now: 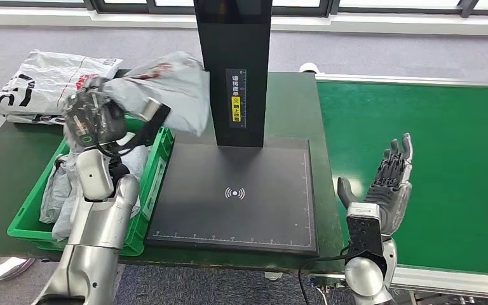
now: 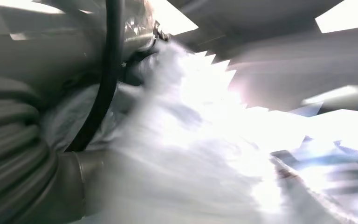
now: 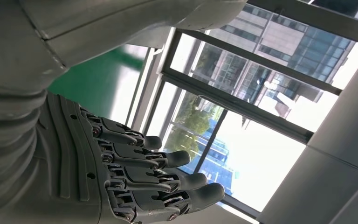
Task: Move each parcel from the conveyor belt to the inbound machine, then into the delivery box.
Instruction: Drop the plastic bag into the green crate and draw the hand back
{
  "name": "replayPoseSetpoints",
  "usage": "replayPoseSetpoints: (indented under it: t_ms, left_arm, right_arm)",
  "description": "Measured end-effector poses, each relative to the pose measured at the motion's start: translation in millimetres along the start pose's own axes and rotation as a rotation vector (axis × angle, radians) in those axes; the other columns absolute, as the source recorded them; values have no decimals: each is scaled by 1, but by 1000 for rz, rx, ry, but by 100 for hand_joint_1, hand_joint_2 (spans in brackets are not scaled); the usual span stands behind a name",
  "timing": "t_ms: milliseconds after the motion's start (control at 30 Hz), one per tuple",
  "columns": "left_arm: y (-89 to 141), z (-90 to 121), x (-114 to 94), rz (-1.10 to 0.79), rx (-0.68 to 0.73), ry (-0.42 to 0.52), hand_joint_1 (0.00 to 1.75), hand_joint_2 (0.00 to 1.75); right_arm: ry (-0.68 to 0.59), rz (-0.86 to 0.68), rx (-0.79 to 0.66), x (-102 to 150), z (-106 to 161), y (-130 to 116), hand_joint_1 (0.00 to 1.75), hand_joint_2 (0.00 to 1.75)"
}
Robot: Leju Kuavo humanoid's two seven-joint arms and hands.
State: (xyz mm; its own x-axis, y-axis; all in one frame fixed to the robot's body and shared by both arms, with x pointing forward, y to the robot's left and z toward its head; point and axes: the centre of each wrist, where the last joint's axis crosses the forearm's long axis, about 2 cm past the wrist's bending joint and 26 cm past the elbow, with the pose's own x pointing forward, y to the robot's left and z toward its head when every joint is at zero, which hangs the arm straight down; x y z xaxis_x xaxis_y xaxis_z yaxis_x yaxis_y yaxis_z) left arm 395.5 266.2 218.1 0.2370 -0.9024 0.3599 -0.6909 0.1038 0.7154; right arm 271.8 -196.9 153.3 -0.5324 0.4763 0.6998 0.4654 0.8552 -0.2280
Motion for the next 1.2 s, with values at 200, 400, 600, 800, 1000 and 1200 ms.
replayPoseSetpoints:
  t_ms: [200,400,600,800,1000,1200]
  left_arm:
    - [-21,20,-61,-374,-224,124,175,175]
    - [-26,48,-108,-572,-398,80,175,175]
    - [-26,68,-117,-610,-508,14,44,175]
    - [-25,76,-110,-484,-499,-87,0,175]
    - [-22,73,-106,-341,-407,-98,0,175]
    - [-20,69,-105,-166,-344,-86,0,0]
  right_arm:
    - [35,25,40,-3,15,-4,0,175]
    - [61,45,64,-5,25,-11,0,175]
    - [81,56,79,-6,37,-16,0,175]
    - [91,58,93,-5,44,-20,0,175]
    - [99,60,88,-4,45,-24,0,175]
    - [103,62,80,-5,45,-26,0,175]
